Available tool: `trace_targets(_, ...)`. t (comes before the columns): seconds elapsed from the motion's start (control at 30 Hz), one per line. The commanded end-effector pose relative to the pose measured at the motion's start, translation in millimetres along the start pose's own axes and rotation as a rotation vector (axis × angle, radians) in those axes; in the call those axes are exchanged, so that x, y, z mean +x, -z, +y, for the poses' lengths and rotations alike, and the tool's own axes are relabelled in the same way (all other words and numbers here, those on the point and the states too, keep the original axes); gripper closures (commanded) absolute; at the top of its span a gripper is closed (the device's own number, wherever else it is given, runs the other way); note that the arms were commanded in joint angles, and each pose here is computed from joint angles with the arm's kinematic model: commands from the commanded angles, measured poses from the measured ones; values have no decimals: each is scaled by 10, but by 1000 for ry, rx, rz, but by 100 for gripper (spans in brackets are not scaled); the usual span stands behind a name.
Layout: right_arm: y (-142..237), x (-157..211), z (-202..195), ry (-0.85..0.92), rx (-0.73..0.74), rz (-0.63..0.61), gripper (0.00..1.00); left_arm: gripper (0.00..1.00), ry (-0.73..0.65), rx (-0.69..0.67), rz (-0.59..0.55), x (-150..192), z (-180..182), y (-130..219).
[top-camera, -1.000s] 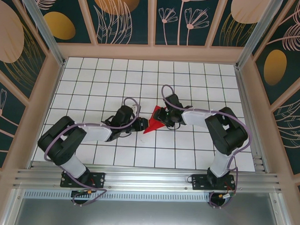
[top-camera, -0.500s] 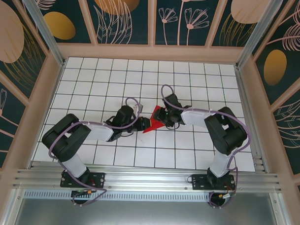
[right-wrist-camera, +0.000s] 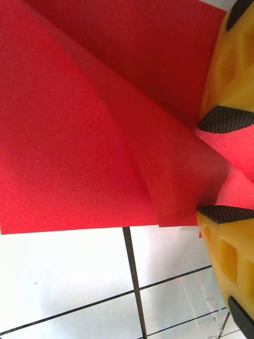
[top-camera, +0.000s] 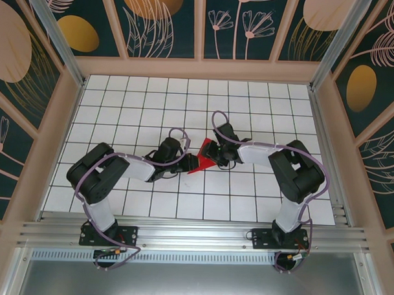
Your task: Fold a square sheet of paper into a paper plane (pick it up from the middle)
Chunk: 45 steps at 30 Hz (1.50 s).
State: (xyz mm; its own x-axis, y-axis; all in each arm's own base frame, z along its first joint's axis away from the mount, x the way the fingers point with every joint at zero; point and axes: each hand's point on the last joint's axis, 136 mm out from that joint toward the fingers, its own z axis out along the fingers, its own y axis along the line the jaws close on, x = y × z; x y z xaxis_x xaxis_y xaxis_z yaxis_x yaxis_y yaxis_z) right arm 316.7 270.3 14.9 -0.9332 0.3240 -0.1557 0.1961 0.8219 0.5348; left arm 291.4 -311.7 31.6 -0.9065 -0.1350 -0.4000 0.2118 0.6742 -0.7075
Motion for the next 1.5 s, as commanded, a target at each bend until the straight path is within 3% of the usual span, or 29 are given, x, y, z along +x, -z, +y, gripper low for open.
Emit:
trace_targets(0.0,-185,444,-1000,-68,321,117,53,87,15,-51,-4,-6,128,-37)
trace_targets(0.67,-263,485,-1146,-54,384,146,54,87,34,-65,15,40,177,-54)
trace_targets(0.83,-291,530,-1258,-55,429,156,54,85,34,-49,-26,-45,85,44)
trace_targets(1.07,-331,623,-1435,-41,505,184,58,85,73,-59,-177,-304,11,317)
trace_targets(1.47,-336,648,-1570,6,595,192,52,84,64,-7,-139,-275,-56,203)
